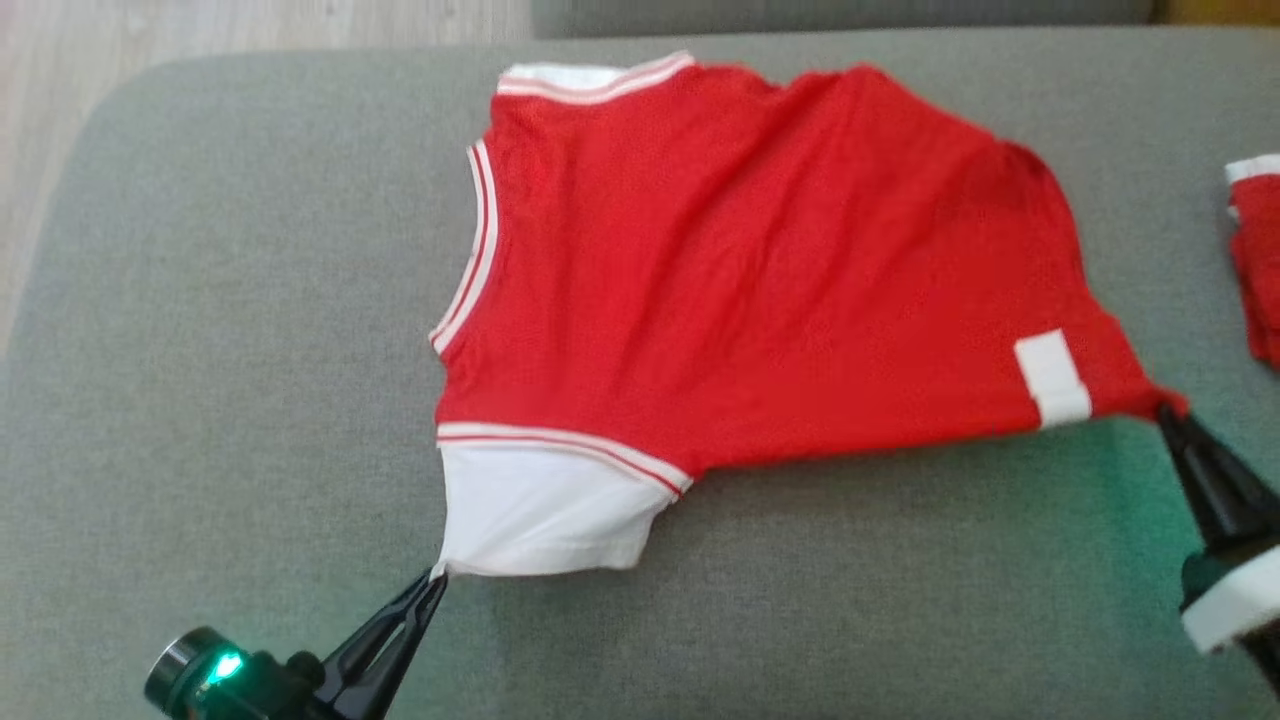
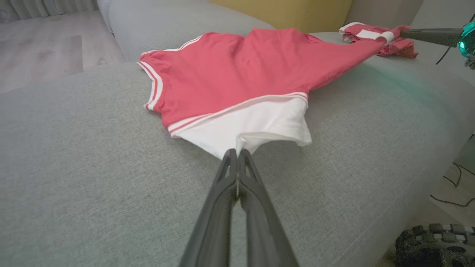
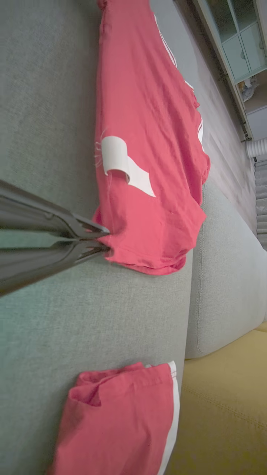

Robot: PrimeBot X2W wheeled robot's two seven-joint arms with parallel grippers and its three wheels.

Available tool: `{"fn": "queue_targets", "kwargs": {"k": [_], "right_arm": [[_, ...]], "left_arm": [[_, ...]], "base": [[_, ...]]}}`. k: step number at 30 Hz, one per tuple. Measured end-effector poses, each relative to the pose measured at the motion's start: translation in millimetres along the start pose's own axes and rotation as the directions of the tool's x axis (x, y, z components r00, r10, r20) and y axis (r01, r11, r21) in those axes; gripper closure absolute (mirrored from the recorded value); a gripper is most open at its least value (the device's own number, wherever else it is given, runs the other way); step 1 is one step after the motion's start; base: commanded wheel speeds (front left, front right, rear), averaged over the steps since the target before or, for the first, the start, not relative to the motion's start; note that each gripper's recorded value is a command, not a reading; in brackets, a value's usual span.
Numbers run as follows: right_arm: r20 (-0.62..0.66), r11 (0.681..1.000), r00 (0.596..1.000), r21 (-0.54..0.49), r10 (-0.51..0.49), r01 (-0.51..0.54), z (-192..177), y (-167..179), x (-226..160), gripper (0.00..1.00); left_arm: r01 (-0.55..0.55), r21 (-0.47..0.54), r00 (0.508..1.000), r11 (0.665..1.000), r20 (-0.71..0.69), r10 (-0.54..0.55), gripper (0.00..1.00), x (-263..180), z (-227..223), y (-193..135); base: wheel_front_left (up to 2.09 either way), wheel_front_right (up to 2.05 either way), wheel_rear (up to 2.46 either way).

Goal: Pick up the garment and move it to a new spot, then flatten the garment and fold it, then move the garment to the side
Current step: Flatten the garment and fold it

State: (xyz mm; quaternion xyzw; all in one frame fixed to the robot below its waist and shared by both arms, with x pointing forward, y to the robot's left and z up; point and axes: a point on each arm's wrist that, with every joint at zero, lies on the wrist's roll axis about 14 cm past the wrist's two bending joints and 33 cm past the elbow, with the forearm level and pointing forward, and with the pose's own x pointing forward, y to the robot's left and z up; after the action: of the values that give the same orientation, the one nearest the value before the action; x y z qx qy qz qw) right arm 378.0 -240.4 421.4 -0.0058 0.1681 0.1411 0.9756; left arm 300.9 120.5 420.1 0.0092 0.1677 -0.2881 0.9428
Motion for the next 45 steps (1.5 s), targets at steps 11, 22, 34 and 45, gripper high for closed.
{"fn": "queue_targets", "kwargs": {"k": [11, 22, 34, 45], "right_arm": [[0.119, 1.0, 0.993, -0.003, -0.008, 0.009, 28, 10, -24, 1.0], [0.544, 0.978, 0.838, -0.156, -0.029, 0.135, 204, -19, -65, 1.0], [0.392, 0.97, 0.92, -0.231, 0.016, 0.082, 234, -27, 37, 1.0], [0.167, 0.986, 0.986, -0.166, 0.025, 0.003, 147, -30, 171, 0.0]], "left_arm": [[-0.014, 0.052, 0.99, 0.999, 0.143, 0.006, 1.0, -10, 46, -1], [-0.124, 0.244, 0.787, 0.962, 0.615, -0.054, 1.0, -49, 265, 35], [-0.096, 0.351, 0.846, 0.931, 0.522, -0.11, 1.0, 68, 335, 79], [-0.105, 0.29, 0.932, 0.951, 0.363, -0.008, 0.0, 208, 244, 142]], "base": [[0.0, 0.0, 0.0], [0.0, 0.0, 0.0], [0.0, 0.0, 0.0], [0.0, 0.0, 0.0]]}}
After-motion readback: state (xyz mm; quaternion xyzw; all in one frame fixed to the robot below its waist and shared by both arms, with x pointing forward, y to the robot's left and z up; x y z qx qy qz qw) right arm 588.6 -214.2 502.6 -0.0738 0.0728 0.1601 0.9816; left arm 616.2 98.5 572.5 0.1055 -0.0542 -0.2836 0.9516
